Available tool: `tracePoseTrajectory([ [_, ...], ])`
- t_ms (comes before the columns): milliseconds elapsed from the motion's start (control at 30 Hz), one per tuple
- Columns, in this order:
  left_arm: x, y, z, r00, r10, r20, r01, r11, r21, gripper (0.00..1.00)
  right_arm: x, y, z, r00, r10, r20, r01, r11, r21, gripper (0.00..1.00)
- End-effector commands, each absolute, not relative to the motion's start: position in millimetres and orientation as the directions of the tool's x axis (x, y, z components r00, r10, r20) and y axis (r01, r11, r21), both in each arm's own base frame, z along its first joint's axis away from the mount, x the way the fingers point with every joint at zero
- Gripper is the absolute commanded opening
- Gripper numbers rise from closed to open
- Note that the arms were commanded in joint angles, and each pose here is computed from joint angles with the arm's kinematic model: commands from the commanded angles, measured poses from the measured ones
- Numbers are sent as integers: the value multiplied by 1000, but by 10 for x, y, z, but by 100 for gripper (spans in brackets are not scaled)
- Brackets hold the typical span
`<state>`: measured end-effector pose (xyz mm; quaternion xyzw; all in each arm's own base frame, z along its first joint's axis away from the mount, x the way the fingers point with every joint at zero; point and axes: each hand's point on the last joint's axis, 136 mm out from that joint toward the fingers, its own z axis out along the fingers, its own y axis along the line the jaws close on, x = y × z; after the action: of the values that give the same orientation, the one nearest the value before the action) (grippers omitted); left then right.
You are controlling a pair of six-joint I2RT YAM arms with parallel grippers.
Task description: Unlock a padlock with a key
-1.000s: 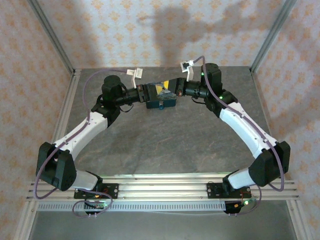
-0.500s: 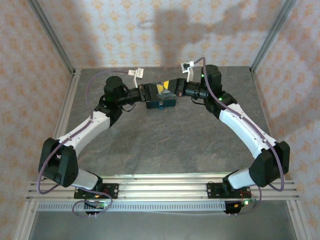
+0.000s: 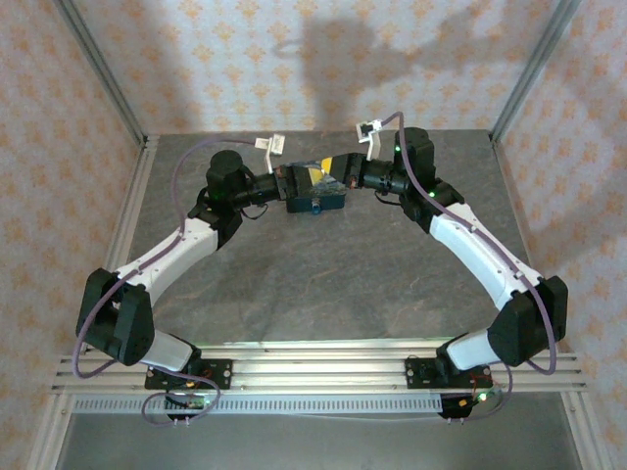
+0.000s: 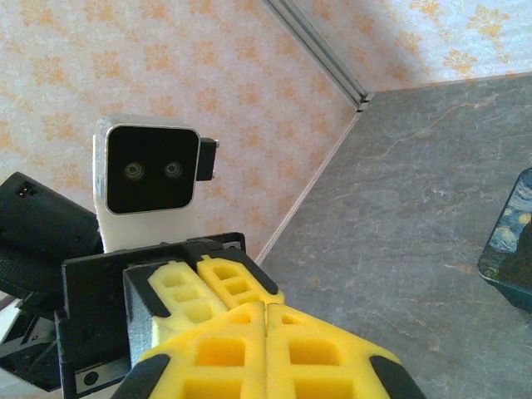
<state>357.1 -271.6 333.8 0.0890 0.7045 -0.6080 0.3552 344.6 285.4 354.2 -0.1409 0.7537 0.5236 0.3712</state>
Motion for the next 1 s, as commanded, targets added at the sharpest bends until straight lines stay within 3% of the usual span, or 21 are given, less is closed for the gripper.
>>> tracePoseTrajectory([
  [0,3513,-2736,3396,-710,-298,-637,596,228,-770,3,3403,2846,3731,-647,209,-733,-638,378,671,0],
  [167,3501,-2699,3358,-697,-289,-656,600,267,-754,0,3418,2833,3718,-656,225,-720,-620,383,685,1],
  [300,3497,-2613,3317,-675,-289,-679,602,316,-733,0,3468,2773,3681,-668,250,-701,-573,427,699,36],
  [433,3479,-2496,3261,-654,-279,-703,598,379,-706,0,3501,2710,3667,-672,263,-692,-538,470,700,53],
  [667,3409,-2338,3097,-634,-201,-747,581,513,-632,0,3660,2558,3407,-697,295,-654,-404,592,697,57],
  [967,3484,-1786,2527,-692,-140,-708,374,769,-518,0,3910,2608,2422,-824,222,-522,-165,786,596,53],
])
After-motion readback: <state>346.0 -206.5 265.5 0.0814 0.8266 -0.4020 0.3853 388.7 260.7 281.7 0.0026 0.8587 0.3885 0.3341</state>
